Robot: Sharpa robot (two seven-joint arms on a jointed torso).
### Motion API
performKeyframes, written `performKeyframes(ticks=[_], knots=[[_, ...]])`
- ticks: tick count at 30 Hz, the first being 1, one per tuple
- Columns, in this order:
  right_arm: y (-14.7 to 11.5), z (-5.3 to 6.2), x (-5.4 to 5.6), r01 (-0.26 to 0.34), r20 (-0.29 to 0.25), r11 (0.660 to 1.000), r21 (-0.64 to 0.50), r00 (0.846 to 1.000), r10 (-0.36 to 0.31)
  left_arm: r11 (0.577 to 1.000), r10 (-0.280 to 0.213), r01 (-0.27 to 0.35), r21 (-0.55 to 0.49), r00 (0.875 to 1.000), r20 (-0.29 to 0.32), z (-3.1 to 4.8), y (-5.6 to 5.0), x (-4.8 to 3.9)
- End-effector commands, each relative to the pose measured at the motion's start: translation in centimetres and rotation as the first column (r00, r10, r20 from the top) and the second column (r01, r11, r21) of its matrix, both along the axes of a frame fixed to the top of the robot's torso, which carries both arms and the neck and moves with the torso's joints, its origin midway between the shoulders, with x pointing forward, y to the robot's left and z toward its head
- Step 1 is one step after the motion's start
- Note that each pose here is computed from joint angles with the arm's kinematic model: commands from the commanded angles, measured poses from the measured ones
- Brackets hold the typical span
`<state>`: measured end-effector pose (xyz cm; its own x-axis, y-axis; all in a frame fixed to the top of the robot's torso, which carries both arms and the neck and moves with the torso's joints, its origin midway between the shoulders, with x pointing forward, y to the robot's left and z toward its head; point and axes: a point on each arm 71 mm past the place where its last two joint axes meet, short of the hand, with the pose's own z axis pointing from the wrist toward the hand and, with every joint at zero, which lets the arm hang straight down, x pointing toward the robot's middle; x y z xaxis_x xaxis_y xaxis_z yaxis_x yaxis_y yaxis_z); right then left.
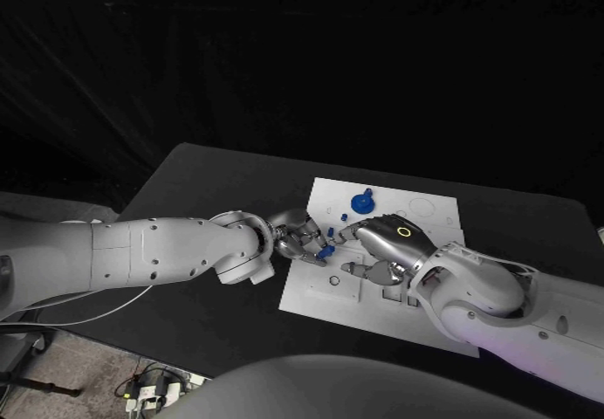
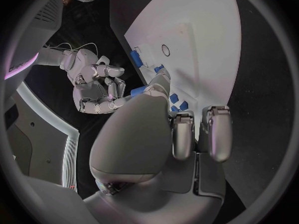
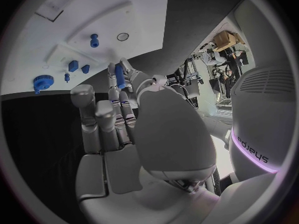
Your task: Assemble the parts on the task board
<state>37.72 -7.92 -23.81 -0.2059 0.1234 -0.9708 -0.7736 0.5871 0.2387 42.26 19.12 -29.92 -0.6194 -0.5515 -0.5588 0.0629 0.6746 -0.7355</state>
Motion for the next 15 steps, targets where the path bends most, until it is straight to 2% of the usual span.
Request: performKeyframes(ticks=[1,15], knots=[[0.16,-0.66,0.08,0.006,0.003,0.999,-0.047,1.000,-0.006,0.999,-0.021,0.021,-0.025,1.000,-0.001,0.16,-0.36,-0.17],[0.56,-1.32,0.57,0.026,0.005,1.000,0.000,1.000,-0.026,0.999,-0.033,0.033,-0.033,0.999,0.004,0.27,-0.54,-0.31]])
